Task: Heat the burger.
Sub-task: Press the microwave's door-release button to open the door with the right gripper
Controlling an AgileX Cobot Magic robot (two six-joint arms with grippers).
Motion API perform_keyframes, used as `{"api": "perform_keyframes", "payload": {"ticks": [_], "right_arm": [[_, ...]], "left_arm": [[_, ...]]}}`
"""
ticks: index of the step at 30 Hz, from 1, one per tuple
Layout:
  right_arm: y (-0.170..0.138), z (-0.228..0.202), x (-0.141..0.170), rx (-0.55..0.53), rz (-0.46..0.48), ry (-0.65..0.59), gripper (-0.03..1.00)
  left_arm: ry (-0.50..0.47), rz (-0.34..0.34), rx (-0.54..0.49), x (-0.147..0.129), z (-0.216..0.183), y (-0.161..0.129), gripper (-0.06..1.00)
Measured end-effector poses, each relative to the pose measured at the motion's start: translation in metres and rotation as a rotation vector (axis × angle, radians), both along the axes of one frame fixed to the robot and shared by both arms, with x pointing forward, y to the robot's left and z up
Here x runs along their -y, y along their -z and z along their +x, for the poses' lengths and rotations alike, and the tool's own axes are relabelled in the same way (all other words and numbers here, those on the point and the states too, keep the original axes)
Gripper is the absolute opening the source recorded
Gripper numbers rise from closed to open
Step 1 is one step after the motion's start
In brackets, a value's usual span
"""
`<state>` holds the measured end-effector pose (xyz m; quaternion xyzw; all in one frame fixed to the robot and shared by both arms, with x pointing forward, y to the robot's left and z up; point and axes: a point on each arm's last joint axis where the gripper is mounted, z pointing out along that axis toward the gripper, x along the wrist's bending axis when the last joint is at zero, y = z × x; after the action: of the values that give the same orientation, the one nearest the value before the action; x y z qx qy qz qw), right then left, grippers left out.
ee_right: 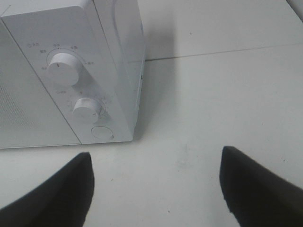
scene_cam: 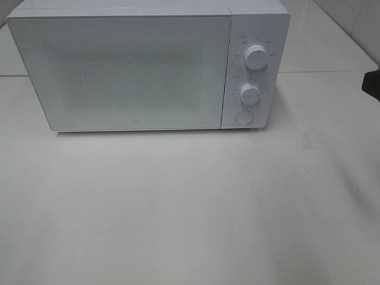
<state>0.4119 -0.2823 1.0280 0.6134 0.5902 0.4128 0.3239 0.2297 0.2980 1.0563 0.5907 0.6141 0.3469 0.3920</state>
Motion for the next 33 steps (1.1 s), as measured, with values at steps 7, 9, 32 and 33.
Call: {"api": "perform_keyframes", "payload": {"ticks": [7, 9, 32, 33], "right_arm": [[0.026, 0.020, 0.002, 0.125, -0.027, 0.032, 0.74], [0.032, 0.023, 0.003, 0.158, -0.036, 0.036, 0.74], [0.108, 0.046, -0.038, 0.186, -0.075, 0.064, 0.74], [0.108, 0.046, -0.038, 0.186, -0.075, 0.064, 0.74]], "left_arm": [[0.000, 0.000, 0.000, 0.000, 0.000, 0.000, 0.99], [0.000, 0.000, 0.000, 0.000, 0.000, 0.000, 0.99], [0.000, 0.000, 0.000, 0.000, 0.000, 0.000, 0.99], [0.000, 0.000, 0.000, 0.000, 0.000, 0.000, 0.99]]}}
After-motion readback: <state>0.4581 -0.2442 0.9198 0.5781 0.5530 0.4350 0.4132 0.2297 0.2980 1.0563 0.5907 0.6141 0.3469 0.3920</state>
